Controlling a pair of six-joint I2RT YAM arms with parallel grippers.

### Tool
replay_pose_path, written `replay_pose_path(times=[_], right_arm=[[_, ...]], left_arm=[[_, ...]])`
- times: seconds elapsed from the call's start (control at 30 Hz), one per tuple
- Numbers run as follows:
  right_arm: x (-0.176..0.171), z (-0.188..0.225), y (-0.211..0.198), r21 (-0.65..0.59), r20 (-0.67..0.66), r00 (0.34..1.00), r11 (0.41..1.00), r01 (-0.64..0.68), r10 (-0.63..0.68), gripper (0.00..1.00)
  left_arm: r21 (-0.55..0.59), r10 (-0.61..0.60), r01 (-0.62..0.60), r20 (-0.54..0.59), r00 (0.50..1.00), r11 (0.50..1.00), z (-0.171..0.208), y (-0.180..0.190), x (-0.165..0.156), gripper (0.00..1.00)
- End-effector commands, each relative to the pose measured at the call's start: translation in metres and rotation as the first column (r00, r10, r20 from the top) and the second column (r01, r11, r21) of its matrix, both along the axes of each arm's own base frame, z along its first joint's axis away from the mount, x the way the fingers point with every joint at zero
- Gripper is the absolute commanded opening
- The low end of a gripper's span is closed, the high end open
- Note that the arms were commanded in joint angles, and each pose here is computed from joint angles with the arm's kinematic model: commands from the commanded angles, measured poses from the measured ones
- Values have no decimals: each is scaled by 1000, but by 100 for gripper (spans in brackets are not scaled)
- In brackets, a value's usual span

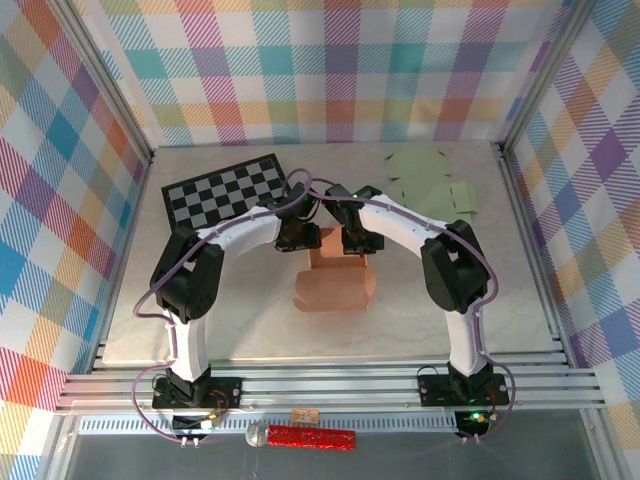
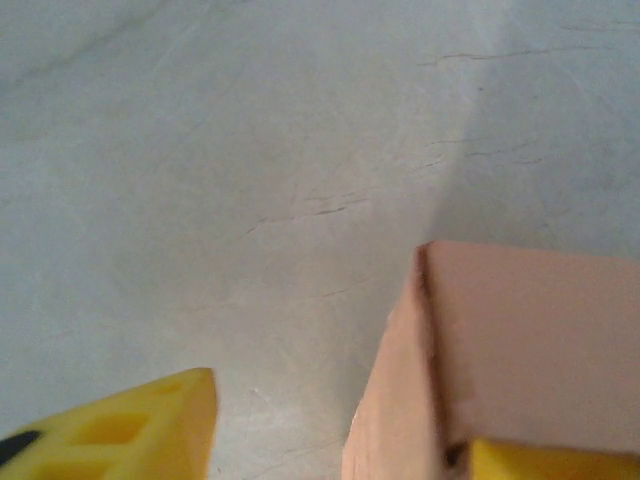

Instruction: Fold the paper box

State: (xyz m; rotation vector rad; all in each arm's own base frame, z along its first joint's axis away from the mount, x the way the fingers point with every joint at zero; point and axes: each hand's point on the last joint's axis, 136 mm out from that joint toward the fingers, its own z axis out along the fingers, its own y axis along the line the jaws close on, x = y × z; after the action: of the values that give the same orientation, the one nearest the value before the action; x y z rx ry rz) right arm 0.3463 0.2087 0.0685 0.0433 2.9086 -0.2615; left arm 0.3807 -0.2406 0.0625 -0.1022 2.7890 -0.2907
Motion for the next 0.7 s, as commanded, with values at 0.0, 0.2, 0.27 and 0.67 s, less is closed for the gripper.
replay_pose_path(times=[0.0,0.2,0.27,0.67], right_arm=[[-9,-3,-9,29,-53,996,997,68,-67,0],[-19,-10,-12,112,-148,970,971,212,-195,0],[-23,-11,-11,139,-183,953,954,267,-240,0],[-64,-23,1,275,-488,625,573,772,-609,0]], left_arm=[[-67,55,-54,20,998,996,39,1,2,62],[-219,98,-81,65,993,972,102,-3,6,63],[-251,132,-105,93,987,962,124,7,7,62],[-350,290,-300,-82,953,887,106,87,-38,42]])
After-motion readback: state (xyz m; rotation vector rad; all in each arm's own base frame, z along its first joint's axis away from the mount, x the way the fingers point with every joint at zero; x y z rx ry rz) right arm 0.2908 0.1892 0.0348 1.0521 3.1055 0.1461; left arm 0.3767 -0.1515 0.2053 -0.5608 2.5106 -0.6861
